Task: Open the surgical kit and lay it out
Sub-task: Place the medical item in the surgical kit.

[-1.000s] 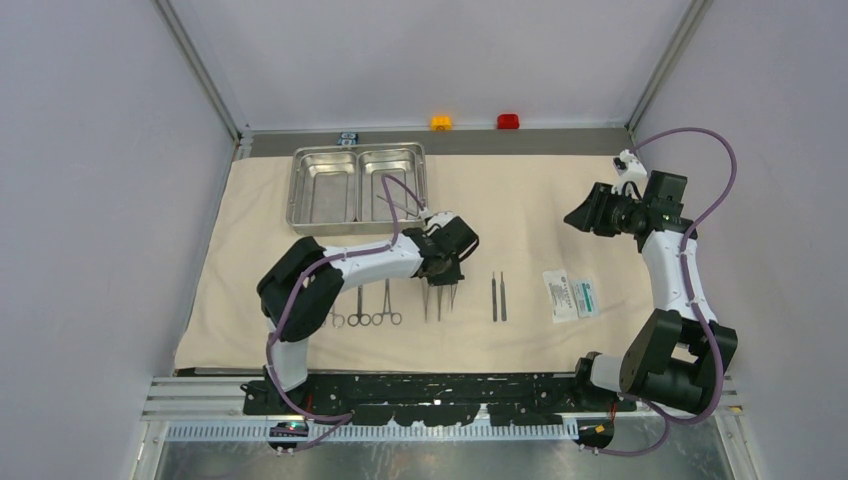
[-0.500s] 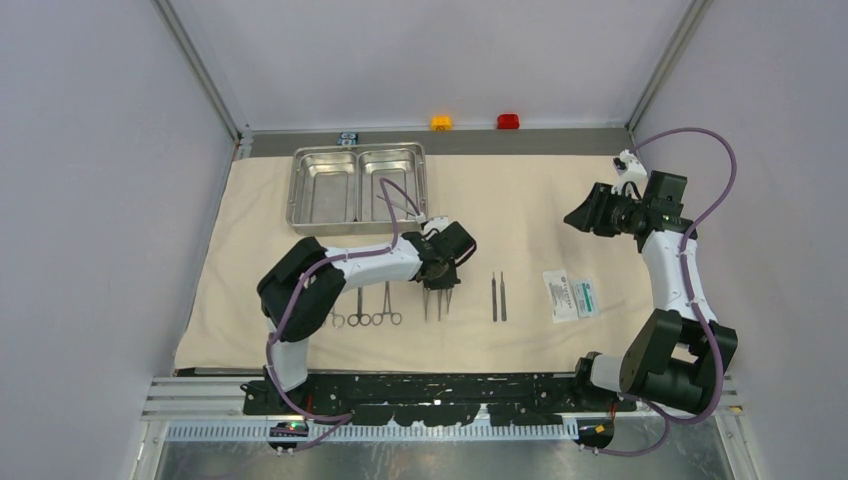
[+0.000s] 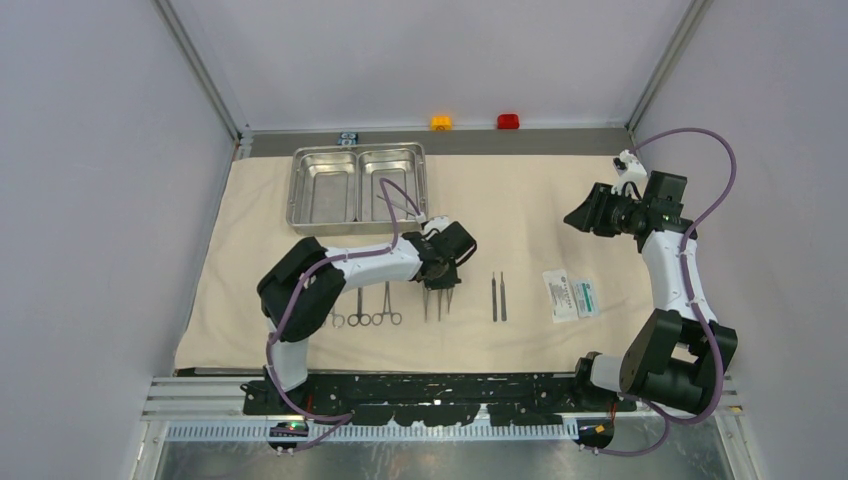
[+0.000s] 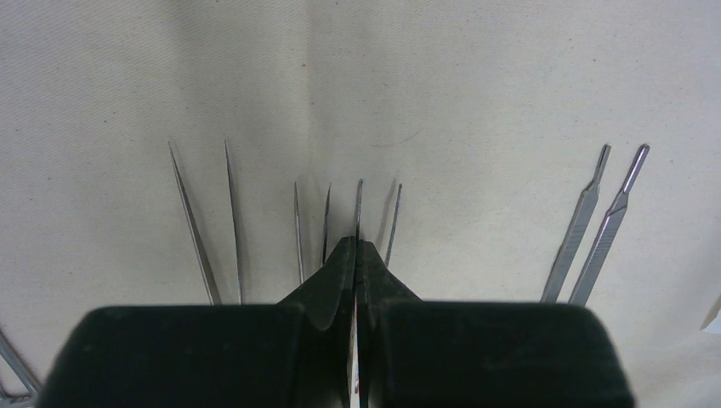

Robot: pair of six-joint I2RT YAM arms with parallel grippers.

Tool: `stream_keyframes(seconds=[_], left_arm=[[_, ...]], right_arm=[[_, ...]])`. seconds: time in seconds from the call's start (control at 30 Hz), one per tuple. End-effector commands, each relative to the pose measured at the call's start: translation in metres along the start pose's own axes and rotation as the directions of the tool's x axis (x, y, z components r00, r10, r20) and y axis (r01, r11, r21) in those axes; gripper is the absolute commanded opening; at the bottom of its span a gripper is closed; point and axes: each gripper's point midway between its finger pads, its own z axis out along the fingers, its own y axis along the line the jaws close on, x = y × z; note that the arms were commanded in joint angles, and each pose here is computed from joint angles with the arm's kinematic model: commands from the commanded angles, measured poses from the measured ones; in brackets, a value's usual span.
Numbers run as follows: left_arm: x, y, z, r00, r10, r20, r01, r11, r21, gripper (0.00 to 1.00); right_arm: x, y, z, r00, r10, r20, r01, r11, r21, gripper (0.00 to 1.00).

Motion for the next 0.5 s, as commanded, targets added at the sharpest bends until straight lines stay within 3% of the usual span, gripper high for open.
stream_keyframes(seconds=[0.0, 0.47], left_arm=[[-0.0027, -0.0131, -0.0040, 0.999, -0.015, 0.029, 0.013, 0.999, 0.039, 0.00], [0.0046, -0.0078, -0.0063, 0.999, -0.012, 0.032, 0.011, 0.999, 0.037, 0.00]], right_arm=[[-0.0123, 0.0044, -0.0040, 0.998, -0.042, 0.052, 0.043, 0.999, -0.009, 0.45], [-0.0120, 0.0043, -0.0043, 0.998, -0.043, 0.052, 0.043, 0.999, -0.008, 0.45]])
